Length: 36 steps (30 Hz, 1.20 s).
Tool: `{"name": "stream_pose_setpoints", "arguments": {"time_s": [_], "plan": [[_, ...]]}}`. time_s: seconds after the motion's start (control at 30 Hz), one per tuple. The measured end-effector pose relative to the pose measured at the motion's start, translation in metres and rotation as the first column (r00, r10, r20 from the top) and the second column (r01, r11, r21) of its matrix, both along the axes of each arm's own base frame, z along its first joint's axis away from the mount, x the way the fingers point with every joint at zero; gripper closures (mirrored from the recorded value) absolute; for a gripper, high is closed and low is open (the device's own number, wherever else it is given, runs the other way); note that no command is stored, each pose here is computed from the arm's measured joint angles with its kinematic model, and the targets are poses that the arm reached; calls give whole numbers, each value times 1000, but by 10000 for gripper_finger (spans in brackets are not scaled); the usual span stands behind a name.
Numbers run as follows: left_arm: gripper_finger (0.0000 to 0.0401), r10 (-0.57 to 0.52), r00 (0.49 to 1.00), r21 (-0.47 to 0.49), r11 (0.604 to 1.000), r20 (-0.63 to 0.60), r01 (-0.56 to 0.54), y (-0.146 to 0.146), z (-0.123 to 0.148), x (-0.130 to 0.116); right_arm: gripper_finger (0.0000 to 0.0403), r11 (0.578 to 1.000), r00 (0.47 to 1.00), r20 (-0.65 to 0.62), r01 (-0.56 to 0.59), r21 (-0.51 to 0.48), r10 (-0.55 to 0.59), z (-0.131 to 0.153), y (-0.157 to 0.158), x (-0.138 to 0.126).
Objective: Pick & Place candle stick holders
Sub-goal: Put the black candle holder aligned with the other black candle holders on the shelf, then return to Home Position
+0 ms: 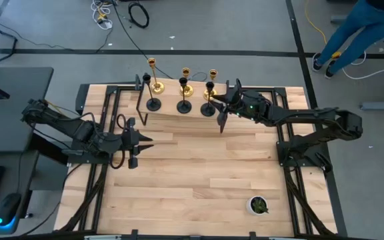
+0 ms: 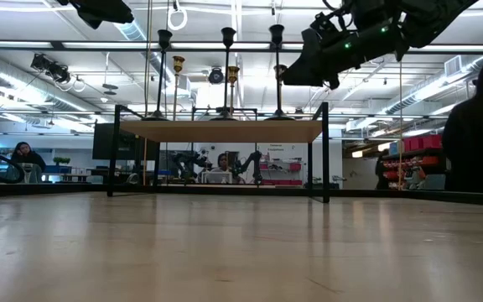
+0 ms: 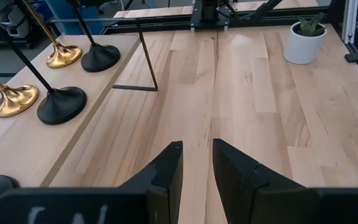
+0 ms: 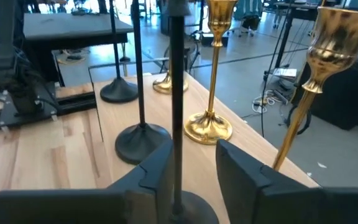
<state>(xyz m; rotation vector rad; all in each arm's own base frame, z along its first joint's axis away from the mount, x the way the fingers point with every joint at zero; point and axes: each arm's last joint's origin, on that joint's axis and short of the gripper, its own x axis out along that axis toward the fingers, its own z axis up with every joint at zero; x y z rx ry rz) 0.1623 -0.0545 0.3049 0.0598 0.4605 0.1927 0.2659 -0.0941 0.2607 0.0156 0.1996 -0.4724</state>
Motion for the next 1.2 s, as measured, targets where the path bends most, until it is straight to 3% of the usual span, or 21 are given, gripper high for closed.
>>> {"name": "stream_pose_setpoints", "arguments": {"time_s": [0.2,0.37,0.6,0.67,0.77,1.03,1.2], "plan": [[309,44,999,20,999,12,-44,1,0,0,267,1000,1000,-19,-10,-4,9,14,6,-17],[309,157,986,89,983,50,-161,7,3,-4,266,1000,1000,-11,-17,18,18,25,17,-48],[312,217,972,150,962,87,-229,16,2,-14,266,996,984,149,-91,-23,93,-7,34,-91],[316,223,968,197,950,119,-243,21,-7,-18,266,995,978,187,-94,-27,97,-18,37,-101],[325,238,949,178,945,206,-275,31,-27,-24,266,995,972,216,-95,-18,97,-31,41,-113],[356,64,898,143,980,434,-139,53,-89,-44,266,986,941,297,-162,-29,164,-32,51,-134],[374,170,861,89,967,480,-240,68,-119,-53,266,987,947,279,-163,-2,157,-36,52,-139]]}}
